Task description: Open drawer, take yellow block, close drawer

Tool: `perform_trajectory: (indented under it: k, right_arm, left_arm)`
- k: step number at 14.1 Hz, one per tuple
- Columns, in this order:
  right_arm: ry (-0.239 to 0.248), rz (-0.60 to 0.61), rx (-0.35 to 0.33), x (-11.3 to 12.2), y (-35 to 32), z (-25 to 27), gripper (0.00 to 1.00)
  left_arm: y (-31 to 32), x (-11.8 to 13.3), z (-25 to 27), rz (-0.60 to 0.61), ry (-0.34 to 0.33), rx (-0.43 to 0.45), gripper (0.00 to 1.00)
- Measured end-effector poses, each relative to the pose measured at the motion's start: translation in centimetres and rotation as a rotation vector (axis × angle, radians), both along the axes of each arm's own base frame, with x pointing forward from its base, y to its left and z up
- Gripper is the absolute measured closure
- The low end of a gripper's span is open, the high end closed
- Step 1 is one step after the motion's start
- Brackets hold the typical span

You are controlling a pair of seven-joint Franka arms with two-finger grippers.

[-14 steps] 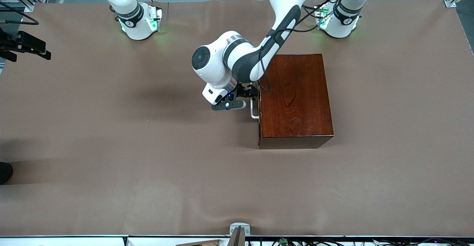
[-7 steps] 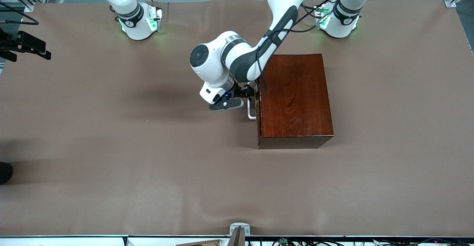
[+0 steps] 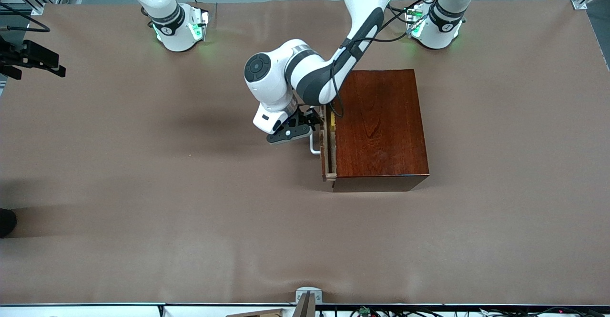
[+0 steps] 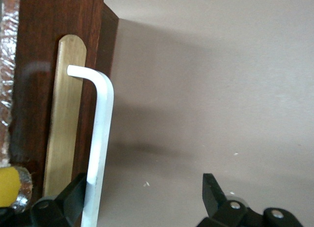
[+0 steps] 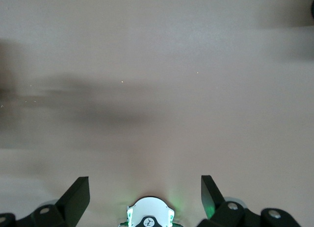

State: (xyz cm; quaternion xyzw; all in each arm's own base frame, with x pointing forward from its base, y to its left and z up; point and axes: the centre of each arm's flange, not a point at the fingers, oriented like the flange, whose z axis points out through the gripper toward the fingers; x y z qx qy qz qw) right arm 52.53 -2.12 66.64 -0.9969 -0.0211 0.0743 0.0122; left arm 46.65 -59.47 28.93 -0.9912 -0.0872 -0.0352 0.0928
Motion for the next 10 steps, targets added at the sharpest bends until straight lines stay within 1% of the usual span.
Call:
perform_trajectory:
  k: [4,8,10]
  right_arm:
    - [0.000,0.000,0.000,0.0,0.0,0.0,0.00]
    - [0.000,0.000,0.000,0.0,0.0,0.0,0.00]
    - [0.000,0.000,0.000,0.0,0.0,0.0,0.00]
  left_arm:
    - [-1.1,-0.3,0.4,0.015,-0.026,-0.064,0.00]
    - [-1.3,-0.2,0.4,0.039,-0.037,-0.082,0.00]
    - [-1.8,-0.2,0.7,0.051,-0.043,-0.130,0.00]
